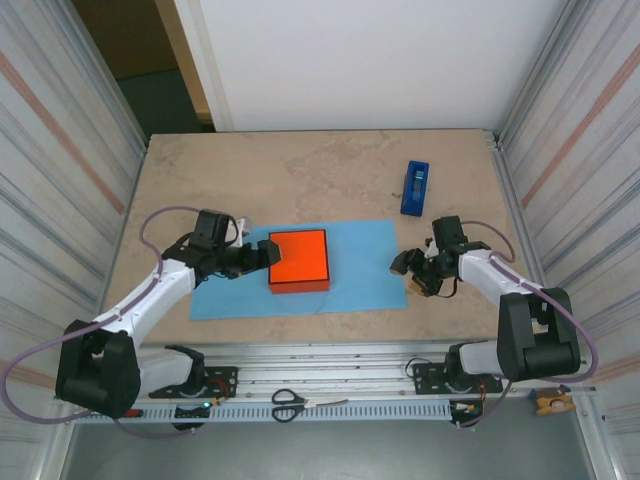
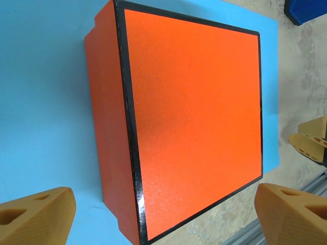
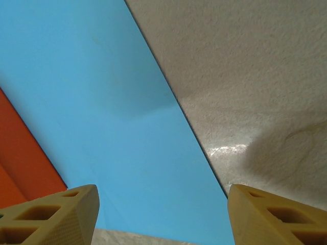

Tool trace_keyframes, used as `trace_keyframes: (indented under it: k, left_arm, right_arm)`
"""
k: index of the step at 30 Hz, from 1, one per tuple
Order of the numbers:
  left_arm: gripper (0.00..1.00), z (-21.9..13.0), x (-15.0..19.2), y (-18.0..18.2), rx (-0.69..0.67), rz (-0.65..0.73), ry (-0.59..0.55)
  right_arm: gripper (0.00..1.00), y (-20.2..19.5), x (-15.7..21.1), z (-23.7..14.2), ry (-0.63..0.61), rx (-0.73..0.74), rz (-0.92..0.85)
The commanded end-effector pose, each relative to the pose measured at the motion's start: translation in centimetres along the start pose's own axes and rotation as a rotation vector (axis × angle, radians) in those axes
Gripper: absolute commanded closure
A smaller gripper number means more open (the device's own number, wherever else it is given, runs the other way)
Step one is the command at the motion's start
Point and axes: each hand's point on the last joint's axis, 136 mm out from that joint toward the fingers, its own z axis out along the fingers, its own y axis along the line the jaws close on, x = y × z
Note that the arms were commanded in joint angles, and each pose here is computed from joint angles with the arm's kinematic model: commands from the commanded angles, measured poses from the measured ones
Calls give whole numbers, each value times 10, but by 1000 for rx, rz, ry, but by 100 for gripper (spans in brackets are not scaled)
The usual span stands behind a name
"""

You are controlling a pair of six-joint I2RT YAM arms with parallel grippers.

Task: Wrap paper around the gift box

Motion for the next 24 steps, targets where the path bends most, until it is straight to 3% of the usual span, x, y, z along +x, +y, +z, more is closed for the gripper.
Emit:
trace_keyframes:
  k: [1,10,18,24]
  left_arm:
    - [9,-4,3,4,-13,6,-5]
    - [10,-4,5,4,-13,8,4]
    - [9,-6,5,4,-17,14,1]
    - [10,-4,4,5,-17,12,5]
  right_arm:
    - [34,1,8,7,30,10,-39]
    - [32,3,14,25,21,131,-103]
    - [31,10,5,-2,-76,126,-128]
    - [32,5,12,9,-25,113,-110]
